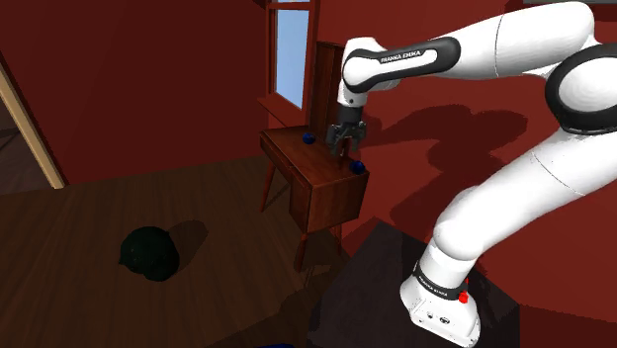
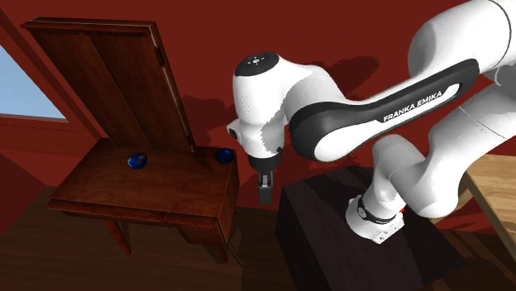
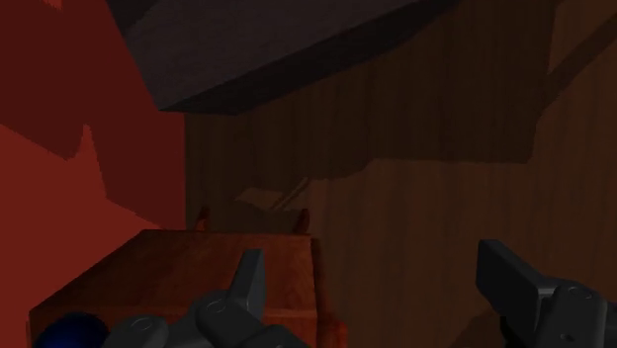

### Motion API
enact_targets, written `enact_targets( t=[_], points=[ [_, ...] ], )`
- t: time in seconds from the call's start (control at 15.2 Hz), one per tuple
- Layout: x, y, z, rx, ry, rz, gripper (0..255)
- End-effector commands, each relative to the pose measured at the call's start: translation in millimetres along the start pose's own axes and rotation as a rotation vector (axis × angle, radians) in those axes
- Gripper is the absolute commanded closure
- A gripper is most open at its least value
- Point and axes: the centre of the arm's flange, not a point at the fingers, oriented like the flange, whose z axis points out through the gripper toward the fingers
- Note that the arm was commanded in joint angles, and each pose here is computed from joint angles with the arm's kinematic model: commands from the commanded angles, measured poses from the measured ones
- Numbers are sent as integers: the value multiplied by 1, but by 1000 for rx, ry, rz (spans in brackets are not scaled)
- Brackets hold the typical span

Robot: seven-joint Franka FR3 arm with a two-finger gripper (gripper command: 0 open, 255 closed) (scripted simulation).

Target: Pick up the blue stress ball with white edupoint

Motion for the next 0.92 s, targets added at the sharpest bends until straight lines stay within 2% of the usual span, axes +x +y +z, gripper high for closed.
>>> enact_targets(
  t=[0.0, 0.86],
  points=[
    [19, 10, 11, -5, 5, 62, 0],
    [130, 116, 74, -35, 30, 454, 0]
  ],
)
